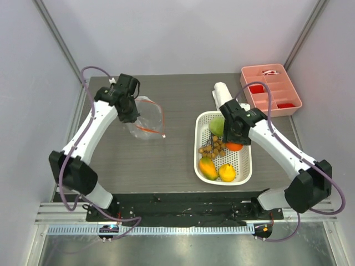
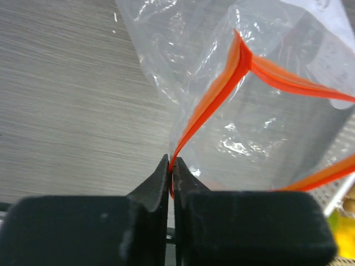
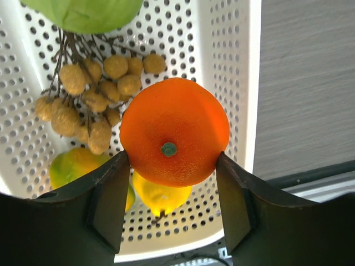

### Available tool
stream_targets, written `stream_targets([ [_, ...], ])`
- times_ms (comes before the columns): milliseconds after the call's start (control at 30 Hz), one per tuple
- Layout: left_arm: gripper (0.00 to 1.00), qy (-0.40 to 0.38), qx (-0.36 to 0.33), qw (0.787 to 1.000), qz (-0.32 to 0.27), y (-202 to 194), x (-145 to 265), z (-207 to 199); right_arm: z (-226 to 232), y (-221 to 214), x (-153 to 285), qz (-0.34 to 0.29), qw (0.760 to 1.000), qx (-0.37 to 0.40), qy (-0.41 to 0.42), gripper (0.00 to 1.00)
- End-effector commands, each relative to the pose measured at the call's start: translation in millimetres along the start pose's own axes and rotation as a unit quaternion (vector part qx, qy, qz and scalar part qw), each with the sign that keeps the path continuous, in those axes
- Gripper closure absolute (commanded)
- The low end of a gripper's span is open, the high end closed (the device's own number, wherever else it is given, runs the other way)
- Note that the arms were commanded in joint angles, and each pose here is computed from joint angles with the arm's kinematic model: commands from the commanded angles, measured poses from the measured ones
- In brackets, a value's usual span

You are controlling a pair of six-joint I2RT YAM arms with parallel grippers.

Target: Open the zip-top bag and remove the fake food

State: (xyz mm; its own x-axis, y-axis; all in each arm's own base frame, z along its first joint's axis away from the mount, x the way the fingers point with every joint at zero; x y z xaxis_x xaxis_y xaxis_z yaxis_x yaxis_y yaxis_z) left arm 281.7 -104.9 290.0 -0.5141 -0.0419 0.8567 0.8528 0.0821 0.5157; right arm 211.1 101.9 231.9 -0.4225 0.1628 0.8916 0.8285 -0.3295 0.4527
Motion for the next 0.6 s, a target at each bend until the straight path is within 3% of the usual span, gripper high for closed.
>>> stream_targets([
  [0,0.86,0.046,-0.038,0.998,-0.011,32.4,-15.7,-2.2,8.2,26.8,-17.6,-0.058,0.998,0.033,-0.015,0.77],
  [33,0.75,0.042,-0.04,0.998,-0.015,39.0,-12.9,-4.3,10.5,27.9,-19.9,-0.057,0.997,0.039,-0.016,0.6],
  [100,0.42,0.023,-0.037,0.999,-0.026,48.4,-8.4,-10.2,13.0,31.5,-21.0,-0.058,0.997,0.044,-0.014,0.4],
  [133,0.26,0.01,-0.036,0.998,-0.045,55.0,-0.5,-11.8,15.0,32.7,-22.1,-0.059,0.997,0.045,-0.011,0.22],
  [167,0.05,-0.002,-0.032,0.998,-0.055,57.6,4.9,-13.8,16.3,33.1,-21.4,-0.058,0.997,0.045,-0.008,0.16],
  [200,0.0,-0.01,-0.031,0.997,-0.064,59.5,11.5,-14.3,17.2,34.2,-20.6,-0.058,0.997,0.044,-0.004,0.06],
  [400,0.0,-0.086,-0.059,0.989,-0.101,35.7,59.5,-27.1,5.8,31.6,-10.2,-0.068,0.997,0.029,-0.023,0.0],
  [500,0.0,-0.174,-0.082,0.971,-0.145,-2.6,80.2,-42.6,-0.3,25.7,4.4,-0.093,0.995,0.002,0.024,0.01],
  [567,0.0,-0.262,-0.089,0.942,-0.188,-33.8,93.3,-50.2,-4.8,19.7,16.6,-0.116,0.99,-0.01,0.075,0.0],
])
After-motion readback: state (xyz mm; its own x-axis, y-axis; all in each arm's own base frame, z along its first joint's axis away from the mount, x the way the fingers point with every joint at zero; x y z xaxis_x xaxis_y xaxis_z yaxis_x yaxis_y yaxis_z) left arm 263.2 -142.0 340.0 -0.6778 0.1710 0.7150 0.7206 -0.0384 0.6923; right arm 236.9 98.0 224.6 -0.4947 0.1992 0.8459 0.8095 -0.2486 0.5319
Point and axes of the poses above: each gripper's point midway between its finger pads, its own x axis back along the fingers, its own z axis along the line the jaws close on, y = z × x, the point moved 9 cm from there along x, back along the fingers, and after that the axes turned 11 degrees about -x, right-handed, at the moved point
